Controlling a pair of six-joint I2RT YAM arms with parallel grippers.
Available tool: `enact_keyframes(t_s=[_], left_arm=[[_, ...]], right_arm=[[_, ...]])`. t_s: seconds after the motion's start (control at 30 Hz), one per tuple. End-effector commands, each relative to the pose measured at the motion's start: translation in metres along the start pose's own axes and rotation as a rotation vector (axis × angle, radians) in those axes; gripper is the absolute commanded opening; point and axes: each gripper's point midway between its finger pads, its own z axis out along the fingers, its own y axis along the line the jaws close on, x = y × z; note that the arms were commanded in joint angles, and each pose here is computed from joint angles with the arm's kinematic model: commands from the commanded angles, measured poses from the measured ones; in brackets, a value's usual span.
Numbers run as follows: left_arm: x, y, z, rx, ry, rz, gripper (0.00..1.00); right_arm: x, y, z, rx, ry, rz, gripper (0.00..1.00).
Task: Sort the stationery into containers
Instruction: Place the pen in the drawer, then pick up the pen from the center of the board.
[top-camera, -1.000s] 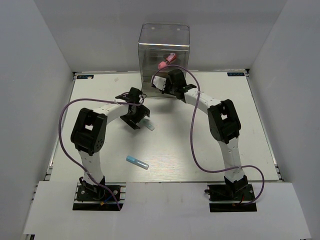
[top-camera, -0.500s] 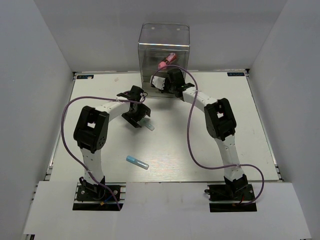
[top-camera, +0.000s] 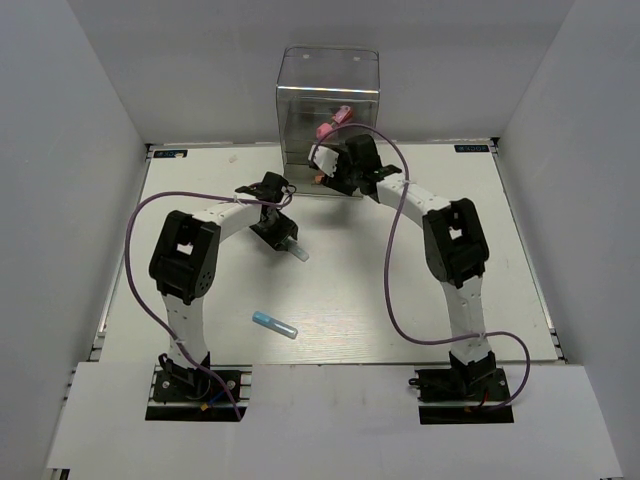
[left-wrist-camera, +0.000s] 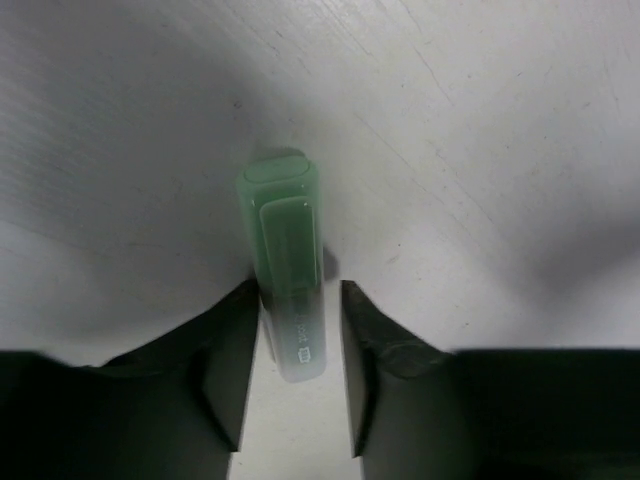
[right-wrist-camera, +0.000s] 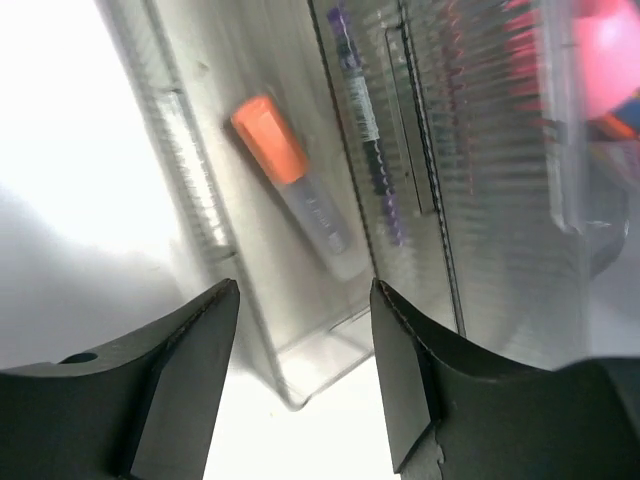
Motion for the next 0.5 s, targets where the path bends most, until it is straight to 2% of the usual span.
enact_keyframes(t_s=[0.0,0.07,0.23,0.33,0.37,0.47], left_arm=[[0.008,0.011,0.016,-0.043,0.015,0.030,0.46],[0.008,0.007,0.014,-0.031,0.020,0.039,0.40],[0.006,-0.012,0.003,0.022,0.013,0.070,0.27],[0.000,-0.028,-0.013,0.074,-0.008,0.080,0.24],[0.000,-0.033,-0.017,0.096,-0.005,0.080,0.22],[-0.009,-0.064,-0.039,0.201,-0.037,0.080,0.19]], right_arm=[[-0.044,-0.021,-0.048,0.028,-0.134,0.096,0.61],[-0.035,-0.001,-0.050,-0.017,-0.130,0.128,0.61],[-0.039,0.017,-0.083,-0.053,-0.159,0.193,0.70],[-0.036,0.025,-0.102,-0.048,-0.170,0.224,0.82],[-0.024,0.040,-0.101,-0.073,-0.144,0.233,0.84],[-0.014,0.049,-0.111,-0.071,-0.123,0.281,0.84]])
